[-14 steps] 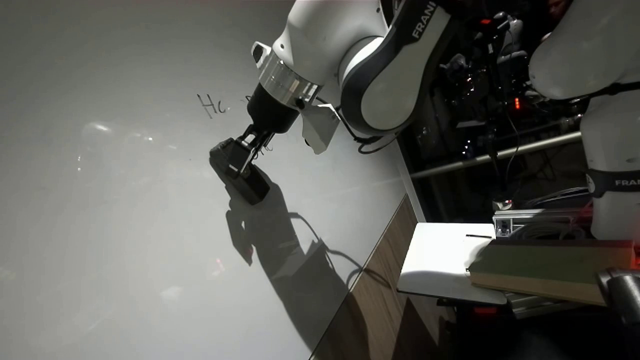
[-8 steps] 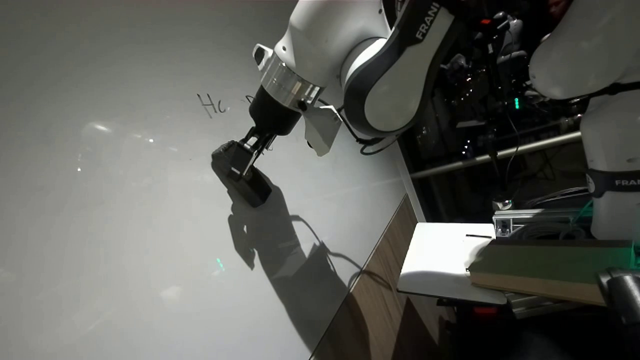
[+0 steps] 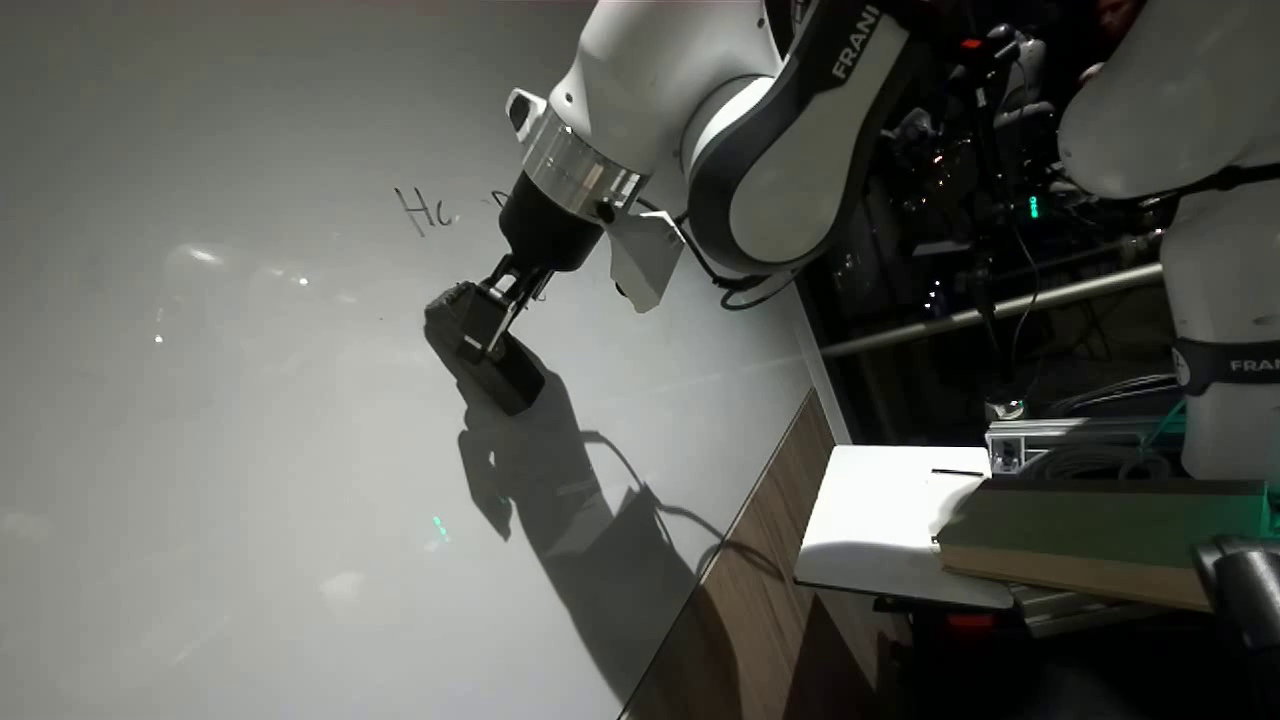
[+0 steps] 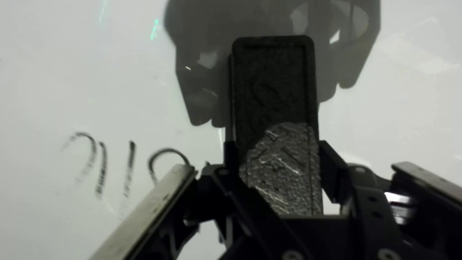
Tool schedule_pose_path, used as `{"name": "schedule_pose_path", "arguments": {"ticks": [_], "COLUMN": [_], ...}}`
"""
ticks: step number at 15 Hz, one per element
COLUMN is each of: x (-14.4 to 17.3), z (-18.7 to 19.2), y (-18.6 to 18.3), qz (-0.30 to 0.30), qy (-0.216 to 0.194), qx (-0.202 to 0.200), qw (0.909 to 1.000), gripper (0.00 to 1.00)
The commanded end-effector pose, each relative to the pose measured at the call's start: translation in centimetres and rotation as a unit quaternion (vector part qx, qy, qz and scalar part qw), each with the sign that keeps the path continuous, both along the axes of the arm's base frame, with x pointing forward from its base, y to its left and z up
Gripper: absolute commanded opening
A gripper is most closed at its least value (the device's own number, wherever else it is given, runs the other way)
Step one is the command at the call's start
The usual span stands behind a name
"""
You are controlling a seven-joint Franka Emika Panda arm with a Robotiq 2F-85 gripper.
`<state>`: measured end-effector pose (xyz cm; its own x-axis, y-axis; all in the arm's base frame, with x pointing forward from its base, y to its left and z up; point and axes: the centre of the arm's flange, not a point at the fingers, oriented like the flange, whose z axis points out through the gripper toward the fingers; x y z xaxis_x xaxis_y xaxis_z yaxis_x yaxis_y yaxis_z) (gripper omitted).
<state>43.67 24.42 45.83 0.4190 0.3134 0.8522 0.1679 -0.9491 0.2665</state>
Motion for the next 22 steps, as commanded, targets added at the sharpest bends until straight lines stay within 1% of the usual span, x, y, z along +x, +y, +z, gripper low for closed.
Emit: {"name": "schedule_pose_path", "arguments": {"ticks": [1, 3, 5, 6, 8, 10, 12, 13, 15, 17, 18, 20, 22], "x": [-0.9, -0.2, 0.1, 0.0, -1.0, -3.7, -6.6, -7.7, -8.8, -8.5, -9.9, -9.6, -9.1], "z": [1.3, 2.3, 3.7, 4.1, 4.4, 3.5, 2.1, 1.4, 0.2, 0.7, 2.1, 3.0, 3.8], "y": [-9.4, -14.9, -21.0, -22.9, -25.1, -24.2, -21.5, -20.1, -17.7, -15.6, -14.2, -12.6, -11.1], "qz": [-0.081, -0.137, -0.173, -0.185, -0.200, -0.194, -0.167, -0.150, -0.117, -0.091, -0.078, -0.058, -0.047], "qy": [0.045, 0.070, 0.089, 0.095, 0.111, 0.149, 0.192, 0.207, 0.218, 0.205, 0.188, 0.165, 0.131], "qx": [-0.048, -0.066, -0.071, -0.073, -0.075, -0.073, -0.061, -0.053, -0.040, -0.037, -0.031, -0.016, -0.003], "qw": [0.9946, 0.9859, 0.9782, 0.9754, 0.9706, 0.9669, 0.9651, 0.9653, 0.9681, 0.9739, 0.9785, 0.9844, 0.9903], "gripper": [0.30, 0.30, 0.30, 0.30, 0.30, 0.30, 0.30, 0.30, 0.30, 0.30, 0.30, 0.30, 0.30]}}
